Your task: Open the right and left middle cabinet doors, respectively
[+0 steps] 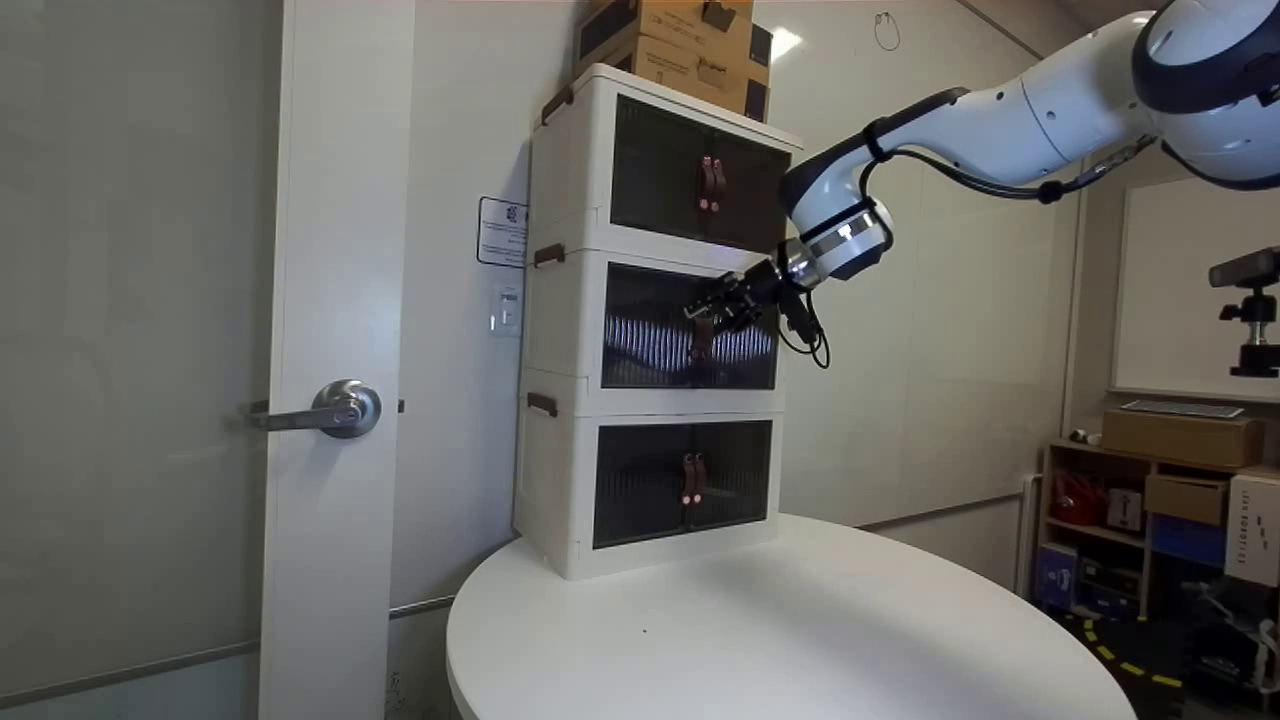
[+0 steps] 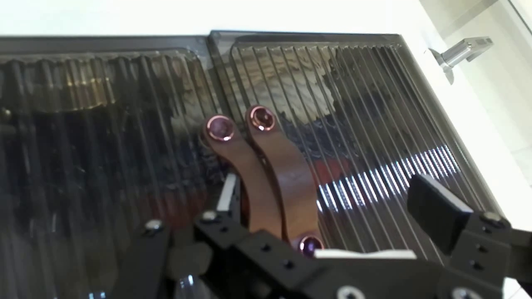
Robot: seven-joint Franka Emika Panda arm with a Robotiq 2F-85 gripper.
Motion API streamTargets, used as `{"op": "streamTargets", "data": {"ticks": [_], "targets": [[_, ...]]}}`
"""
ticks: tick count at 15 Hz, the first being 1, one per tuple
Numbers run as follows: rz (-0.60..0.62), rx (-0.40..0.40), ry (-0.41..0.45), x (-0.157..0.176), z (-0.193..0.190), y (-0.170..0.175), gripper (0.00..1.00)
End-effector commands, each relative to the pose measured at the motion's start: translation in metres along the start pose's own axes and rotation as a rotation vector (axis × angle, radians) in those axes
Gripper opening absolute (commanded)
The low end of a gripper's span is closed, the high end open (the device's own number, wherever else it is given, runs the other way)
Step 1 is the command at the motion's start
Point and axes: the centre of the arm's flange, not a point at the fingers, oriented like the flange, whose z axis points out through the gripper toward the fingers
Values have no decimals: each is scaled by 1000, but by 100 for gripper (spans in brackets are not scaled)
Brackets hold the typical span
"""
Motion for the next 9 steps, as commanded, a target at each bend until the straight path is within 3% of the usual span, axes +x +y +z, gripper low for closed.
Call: {"op": "streamTargets", "data": {"ticks": [1,9], "targets": [[-68,67,-1,7,16,-5,100],[-177,134,-95,-5,28,-24,100]]}}
